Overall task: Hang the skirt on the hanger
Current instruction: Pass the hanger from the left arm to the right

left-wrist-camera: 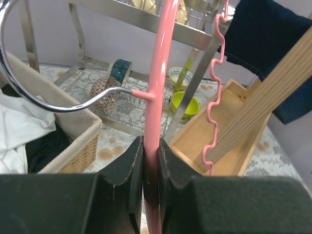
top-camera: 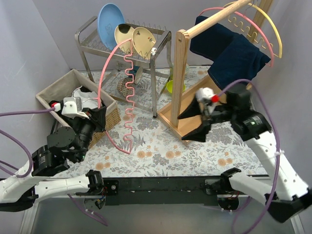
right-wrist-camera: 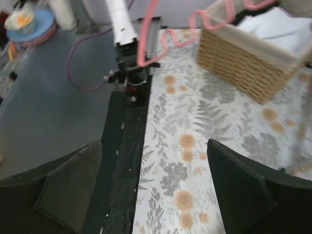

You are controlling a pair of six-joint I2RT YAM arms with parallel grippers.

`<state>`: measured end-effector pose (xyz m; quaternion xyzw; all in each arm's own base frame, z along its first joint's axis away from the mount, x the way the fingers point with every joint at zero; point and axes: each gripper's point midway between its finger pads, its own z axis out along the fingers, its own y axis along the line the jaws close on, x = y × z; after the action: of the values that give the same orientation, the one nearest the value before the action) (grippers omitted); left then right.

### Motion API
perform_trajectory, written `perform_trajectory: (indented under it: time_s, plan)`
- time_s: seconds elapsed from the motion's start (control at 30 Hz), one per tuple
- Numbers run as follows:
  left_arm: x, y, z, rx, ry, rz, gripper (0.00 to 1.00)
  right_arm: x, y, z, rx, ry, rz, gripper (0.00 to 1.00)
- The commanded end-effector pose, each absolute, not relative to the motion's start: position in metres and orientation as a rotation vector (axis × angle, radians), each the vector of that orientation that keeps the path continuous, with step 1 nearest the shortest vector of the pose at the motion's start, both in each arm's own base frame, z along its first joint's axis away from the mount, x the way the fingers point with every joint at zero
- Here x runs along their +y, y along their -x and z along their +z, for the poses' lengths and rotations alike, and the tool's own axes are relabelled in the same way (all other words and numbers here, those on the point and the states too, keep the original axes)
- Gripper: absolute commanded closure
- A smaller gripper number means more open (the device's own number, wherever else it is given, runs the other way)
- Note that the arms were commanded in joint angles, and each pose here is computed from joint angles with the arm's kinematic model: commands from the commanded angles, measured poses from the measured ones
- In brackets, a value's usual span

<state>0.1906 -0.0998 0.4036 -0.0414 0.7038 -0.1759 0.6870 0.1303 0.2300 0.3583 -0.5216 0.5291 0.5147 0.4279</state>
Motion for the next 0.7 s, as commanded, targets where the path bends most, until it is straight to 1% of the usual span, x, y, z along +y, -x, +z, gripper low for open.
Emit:
perform_trajectory:
  time_s: [0.0,0.03,0.07,0.13,0.17,0.2,0.27,0.3,0.33,0.37,0.43,0.47,0.53,0.6,0.67]
  plan:
    - [-0.091,-0.197,0.419,1.553,0.324,-0.421,1.0,0.283,-0.105,0.353,1.262,1.538,1.062,0.05]
    - [-0.09,-0.197,0.418,1.562,0.349,-0.42,1.0,0.295,-0.104,0.341,1.269,1.604,1.03,0.05]
    - [-0.09,-0.199,0.413,1.574,0.377,-0.395,1.0,0.306,-0.096,0.35,1.231,1.638,0.988,0.05]
    - [-0.088,-0.198,0.406,1.6,0.452,-0.42,1.0,0.325,-0.097,0.343,1.23,1.693,0.924,0.04]
    - [-0.088,-0.197,0.406,1.603,0.485,-0.431,1.0,0.337,-0.09,0.35,1.185,1.711,0.859,0.04]
    - [-0.089,-0.197,0.397,1.626,0.513,-0.425,1.0,0.345,-0.089,0.354,1.171,1.709,0.827,0.04]
    - [-0.088,-0.197,0.397,1.63,0.557,-0.437,1.0,0.367,-0.08,0.357,1.154,1.709,0.779,0.04]
    - [-0.09,-0.198,0.391,1.647,0.548,-0.4,1.0,0.374,-0.075,0.375,1.122,1.682,0.787,0.02]
    - [-0.091,-0.199,0.39,1.643,0.578,-0.416,1.0,0.385,-0.074,0.372,1.136,1.68,0.781,0.02]
    - [-0.093,-0.199,0.39,1.646,0.585,-0.413,1.0,0.395,-0.075,0.382,1.134,1.62,0.751,0.02]
    - [-0.096,-0.202,0.389,1.641,0.593,-0.4,1.0,0.412,-0.079,0.379,1.174,1.568,0.718,0.02]
    - [-0.098,-0.202,0.39,1.638,0.595,-0.401,1.0,0.417,-0.091,0.381,1.212,1.496,0.638,0.02]
    - [-0.1,-0.205,0.393,1.624,0.609,-0.403,1.0,0.432,-0.101,0.382,1.245,1.419,0.61,0.02]
    - [-0.101,-0.205,0.396,1.613,0.626,-0.414,1.0,0.438,-0.113,0.383,1.269,1.357,0.565,0.02]
    - [-0.099,-0.205,0.399,1.6,0.648,-0.438,1.0,0.441,-0.124,0.373,1.32,1.312,0.517,0.02]
